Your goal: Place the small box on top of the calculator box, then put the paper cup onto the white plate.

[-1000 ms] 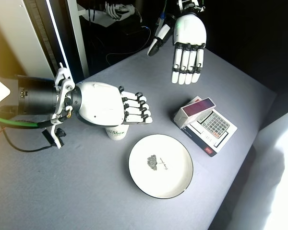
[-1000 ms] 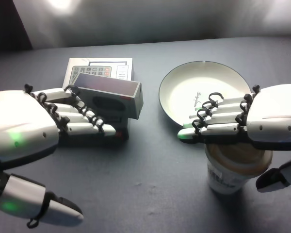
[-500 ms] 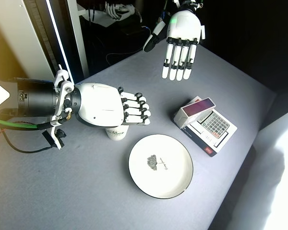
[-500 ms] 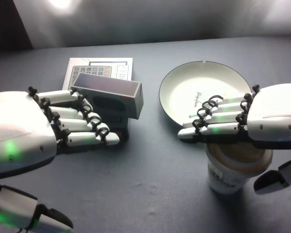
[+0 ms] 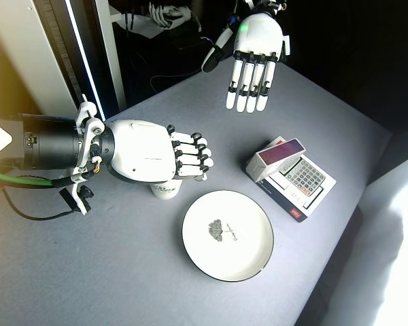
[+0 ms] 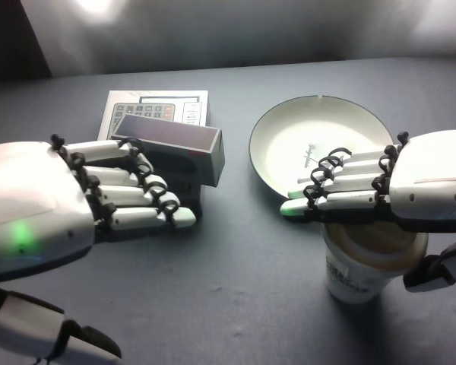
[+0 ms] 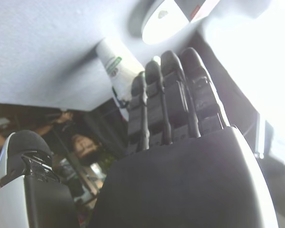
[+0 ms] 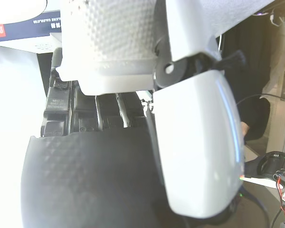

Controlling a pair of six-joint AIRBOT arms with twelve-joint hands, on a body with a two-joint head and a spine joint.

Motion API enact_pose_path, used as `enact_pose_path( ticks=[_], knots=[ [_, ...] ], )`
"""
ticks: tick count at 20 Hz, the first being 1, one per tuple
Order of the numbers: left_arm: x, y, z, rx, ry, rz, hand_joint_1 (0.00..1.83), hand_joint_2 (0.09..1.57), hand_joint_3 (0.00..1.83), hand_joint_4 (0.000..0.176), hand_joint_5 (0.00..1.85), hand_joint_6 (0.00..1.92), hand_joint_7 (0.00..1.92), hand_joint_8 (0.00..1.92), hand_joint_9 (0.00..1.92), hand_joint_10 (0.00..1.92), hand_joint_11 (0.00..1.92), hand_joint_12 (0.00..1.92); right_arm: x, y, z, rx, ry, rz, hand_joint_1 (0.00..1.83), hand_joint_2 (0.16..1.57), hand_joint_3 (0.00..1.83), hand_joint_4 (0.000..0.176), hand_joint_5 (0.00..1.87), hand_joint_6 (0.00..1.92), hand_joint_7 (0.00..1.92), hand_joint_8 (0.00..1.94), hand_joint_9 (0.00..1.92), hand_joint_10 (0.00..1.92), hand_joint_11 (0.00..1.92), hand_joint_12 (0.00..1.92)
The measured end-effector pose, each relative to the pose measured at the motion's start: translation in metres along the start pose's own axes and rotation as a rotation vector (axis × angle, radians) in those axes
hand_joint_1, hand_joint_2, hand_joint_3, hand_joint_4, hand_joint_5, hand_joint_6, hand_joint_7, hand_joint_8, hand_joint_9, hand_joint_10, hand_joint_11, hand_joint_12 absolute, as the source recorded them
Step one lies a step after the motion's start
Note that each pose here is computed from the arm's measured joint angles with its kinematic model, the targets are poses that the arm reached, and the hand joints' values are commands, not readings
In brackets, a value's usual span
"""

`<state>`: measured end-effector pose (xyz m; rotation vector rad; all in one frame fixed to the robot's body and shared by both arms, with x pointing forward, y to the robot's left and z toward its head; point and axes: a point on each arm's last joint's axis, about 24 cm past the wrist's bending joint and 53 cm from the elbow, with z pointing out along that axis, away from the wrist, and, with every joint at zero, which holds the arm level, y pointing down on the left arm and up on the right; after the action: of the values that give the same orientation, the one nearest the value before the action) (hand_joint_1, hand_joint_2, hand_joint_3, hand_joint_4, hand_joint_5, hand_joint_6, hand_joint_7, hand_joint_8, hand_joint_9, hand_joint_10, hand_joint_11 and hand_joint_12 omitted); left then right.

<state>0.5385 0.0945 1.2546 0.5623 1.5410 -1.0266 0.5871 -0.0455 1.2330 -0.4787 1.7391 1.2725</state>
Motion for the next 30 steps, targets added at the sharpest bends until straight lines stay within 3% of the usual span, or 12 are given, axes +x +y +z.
enact_pose_path(
  ticks=[1,9,12,15,18,22,24,26,27,29,30],
  knots=[
    [0.002,-0.003,0.001,0.008,0.004,-0.006,0.27,0.99,0.0,0.0,0.27,0.0,0.35,0.0,0.34,0.0,0.0,0.73,0.0,0.0,0.0,-0.002,0.0,0.0,1.3,1.02,0.01,0.0,0.0,0.0,0.0,0.0,0.0,0.0,0.0,0.52],
    [0.007,-0.008,0.004,0.026,0.023,-0.009,0.28,0.99,0.0,0.0,0.28,0.0,0.34,0.0,0.33,0.0,0.0,0.71,0.006,0.002,-0.004,-0.037,0.029,-0.04,1.3,1.07,0.0,0.0,0.0,0.0,0.0,0.0,0.0,0.0,0.0,0.59],
    [0.006,-0.013,0.005,0.037,0.02,-0.019,0.28,0.99,0.0,0.0,0.28,0.0,0.35,0.0,0.35,0.01,0.0,0.74,0.006,0.001,-0.005,-0.038,0.031,-0.042,1.32,1.08,0.0,0.0,0.0,0.0,0.0,0.0,0.0,0.0,0.0,0.49],
    [0.005,-0.013,0.005,0.035,0.017,-0.033,0.28,1.0,0.0,0.0,0.27,0.0,0.33,0.0,0.33,0.0,0.0,0.71,0.007,0.002,-0.005,-0.04,0.032,-0.039,1.3,1.08,0.0,0.0,0.0,0.0,0.0,0.0,0.0,0.0,0.0,0.56],
    [0.003,-0.014,0.006,0.037,0.008,-0.042,0.28,1.0,0.0,0.0,0.28,0.0,0.34,0.0,0.34,0.0,0.0,0.73,0.007,0.002,-0.005,-0.04,0.033,-0.039,1.33,1.08,0.0,0.0,0.0,0.0,0.0,0.0,0.0,0.0,0.0,0.52],
    [0.003,-0.017,0.006,0.044,0.008,-0.044,0.28,1.0,0.0,0.0,0.28,0.0,0.35,0.0,0.35,0.0,0.0,0.74,0.007,0.002,-0.005,-0.041,0.033,-0.035,1.42,1.09,0.0,0.0,0.04,0.01,0.02,0.0,0.05,0.01,0.0,0.75],
    [0.002,-0.017,0.007,0.046,0.007,-0.035,0.27,1.0,0.0,0.0,0.27,0.0,0.33,0.0,0.33,0.0,0.0,0.7,0.007,0.002,-0.005,-0.042,0.033,-0.032,1.46,1.09,0.0,0.0,0.17,0.03,0.16,0.02,0.2,0.05,0.0,1.09],
    [0.001,-0.02,0.009,0.055,0.001,-0.041,0.28,0.99,0.0,0.0,0.31,0.01,0.37,0.01,0.36,0.01,0.0,0.8,0.007,0.002,-0.005,-0.043,0.033,-0.031,1.57,1.09,0.0,0.0,0.45,0.03,0.45,0.02,0.43,0.06,0.0,1.32],
    [0.002,-0.021,0.01,0.06,0.005,-0.043,0.28,0.99,0.0,0.0,0.32,0.01,0.38,0.01,0.38,0.01,0.0,0.83,0.006,0.002,-0.005,-0.044,0.031,-0.03,1.56,1.11,0.0,0.0,0.6,0.05,0.61,0.03,0.55,0.08,0.08,1.32],
    [0.003,-0.022,0.01,0.063,0.008,-0.04,0.26,1.01,0.0,0.0,0.26,0.0,0.33,0.0,0.34,0.0,0.0,0.72,0.006,0.002,-0.005,-0.043,0.028,-0.026,1.51,1.12,0.0,0.0,0.82,0.04,0.84,0.03,0.75,0.08,0.24,1.3],
    [0.001,-0.022,0.01,0.063,0.004,-0.041,0.28,1.01,0.0,0.0,0.28,0.01,0.35,0.01,0.35,0.01,0.0,0.75,0.006,0.003,-0.005,-0.045,0.028,-0.024,1.39,1.14,0.0,0.0,0.91,0.88,0.92,0.75,0.78,1.07,0.4,1.31]
  ],
)
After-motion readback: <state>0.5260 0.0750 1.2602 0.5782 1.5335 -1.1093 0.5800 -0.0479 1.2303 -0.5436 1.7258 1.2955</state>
